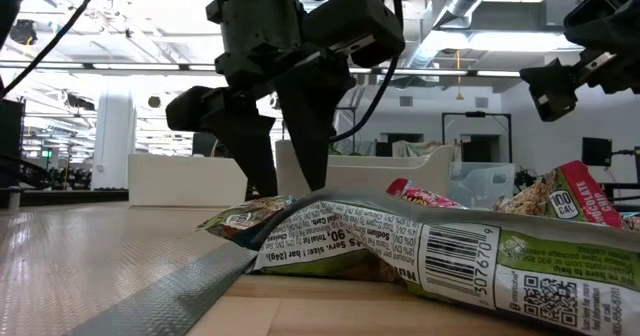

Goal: Pick and place Granola Bars by type
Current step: Put the yellow granola bar into the gray bin

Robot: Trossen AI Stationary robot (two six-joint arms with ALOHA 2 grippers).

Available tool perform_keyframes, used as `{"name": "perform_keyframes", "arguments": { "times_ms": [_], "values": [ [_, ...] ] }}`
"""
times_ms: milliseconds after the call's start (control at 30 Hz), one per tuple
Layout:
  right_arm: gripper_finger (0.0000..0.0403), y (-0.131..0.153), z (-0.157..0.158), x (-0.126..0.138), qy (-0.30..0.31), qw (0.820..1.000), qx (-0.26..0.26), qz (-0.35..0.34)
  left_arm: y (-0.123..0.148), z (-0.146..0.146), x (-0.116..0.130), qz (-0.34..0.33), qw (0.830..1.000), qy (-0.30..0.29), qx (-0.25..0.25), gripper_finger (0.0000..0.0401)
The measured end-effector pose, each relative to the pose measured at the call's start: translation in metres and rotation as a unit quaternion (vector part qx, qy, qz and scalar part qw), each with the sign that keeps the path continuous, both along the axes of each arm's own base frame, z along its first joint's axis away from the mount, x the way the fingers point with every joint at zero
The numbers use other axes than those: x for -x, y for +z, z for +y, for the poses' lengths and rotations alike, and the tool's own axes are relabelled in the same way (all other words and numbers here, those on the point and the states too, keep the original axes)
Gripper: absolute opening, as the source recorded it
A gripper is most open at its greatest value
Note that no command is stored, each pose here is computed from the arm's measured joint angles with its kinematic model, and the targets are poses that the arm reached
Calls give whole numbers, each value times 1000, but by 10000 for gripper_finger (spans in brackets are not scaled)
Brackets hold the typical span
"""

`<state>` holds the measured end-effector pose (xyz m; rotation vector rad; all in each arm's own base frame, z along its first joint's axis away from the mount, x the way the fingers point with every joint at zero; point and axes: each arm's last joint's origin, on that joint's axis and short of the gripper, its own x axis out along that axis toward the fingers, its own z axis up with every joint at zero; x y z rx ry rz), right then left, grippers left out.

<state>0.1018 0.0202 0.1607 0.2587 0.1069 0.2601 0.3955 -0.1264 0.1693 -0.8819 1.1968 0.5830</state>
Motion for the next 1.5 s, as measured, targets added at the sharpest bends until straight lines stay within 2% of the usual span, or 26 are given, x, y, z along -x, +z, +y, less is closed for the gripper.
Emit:
{"name": "perform_keyframes", "arguments": {
  "times_ms": [300, 533, 867, 1000, 1233, 1500],
  "values": [
    [265, -1, 0, 0, 0, 1000, 1, 4, -24, -3, -9, 8, 1000, -5, 21, 192],
    [265, -1, 0, -1, -1, 1000, 1, 8, -24, -3, -8, 8, 1000, -13, 7, 187],
    [265, -2, 0, -1, 0, 1000, 2, 10, -25, -3, -8, 10, 1000, -25, 9, 93],
    [265, -2, 0, -1, 0, 1000, 2, 10, -23, -3, -11, 6, 999, -48, 20, 73],
    [265, -2, 0, -1, 0, 1000, 2, 10, 6, -8, -31, -63, 991, -115, 18, 75],
    [265, -2, 0, -1, 0, 1000, 2, 10, 59, 2, -57, -160, 976, -145, -11, 75]
  ]
}}
